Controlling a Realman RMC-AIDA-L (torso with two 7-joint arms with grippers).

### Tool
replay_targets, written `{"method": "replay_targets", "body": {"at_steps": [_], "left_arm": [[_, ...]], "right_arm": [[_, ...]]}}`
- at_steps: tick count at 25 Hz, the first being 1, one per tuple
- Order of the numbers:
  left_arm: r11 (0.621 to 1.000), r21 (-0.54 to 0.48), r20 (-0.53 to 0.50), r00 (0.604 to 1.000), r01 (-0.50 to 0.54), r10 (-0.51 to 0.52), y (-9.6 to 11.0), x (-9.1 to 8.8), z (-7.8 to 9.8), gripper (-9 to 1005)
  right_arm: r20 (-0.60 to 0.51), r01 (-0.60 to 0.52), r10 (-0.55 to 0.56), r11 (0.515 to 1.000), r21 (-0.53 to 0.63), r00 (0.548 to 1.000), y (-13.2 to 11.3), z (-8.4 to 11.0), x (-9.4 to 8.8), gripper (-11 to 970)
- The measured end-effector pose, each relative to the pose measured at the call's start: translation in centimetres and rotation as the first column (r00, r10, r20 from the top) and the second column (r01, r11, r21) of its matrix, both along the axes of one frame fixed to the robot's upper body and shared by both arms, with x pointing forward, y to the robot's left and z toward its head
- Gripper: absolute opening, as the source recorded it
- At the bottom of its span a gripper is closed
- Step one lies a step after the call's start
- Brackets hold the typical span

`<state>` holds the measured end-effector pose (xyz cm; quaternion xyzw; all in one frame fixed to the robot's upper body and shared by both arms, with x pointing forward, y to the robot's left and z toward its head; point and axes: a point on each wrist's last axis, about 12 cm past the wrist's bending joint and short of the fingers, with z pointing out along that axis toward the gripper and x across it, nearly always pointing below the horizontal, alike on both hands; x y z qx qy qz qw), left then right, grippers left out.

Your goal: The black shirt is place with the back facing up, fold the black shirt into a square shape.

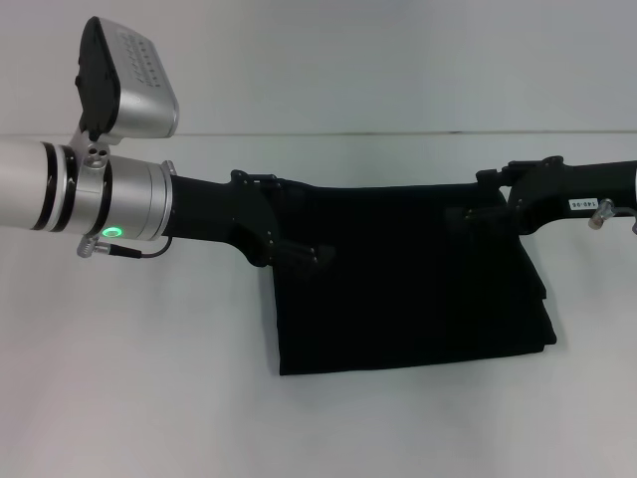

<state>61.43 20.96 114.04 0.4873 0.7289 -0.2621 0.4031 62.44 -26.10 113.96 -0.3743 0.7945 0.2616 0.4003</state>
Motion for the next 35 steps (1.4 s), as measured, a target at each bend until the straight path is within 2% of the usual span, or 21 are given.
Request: {"method": "replay_targets", "body": {"at_steps": [35], "left_arm": [[1.000,0.002,-0.002,1.000,-0.002,0.002,0.08,-0.03,-0.07,919]], "right_arm": [[0.003,0.001,-0.001,1.000,-0.003,1.000,0.11,0.03,0.11,868]]}}
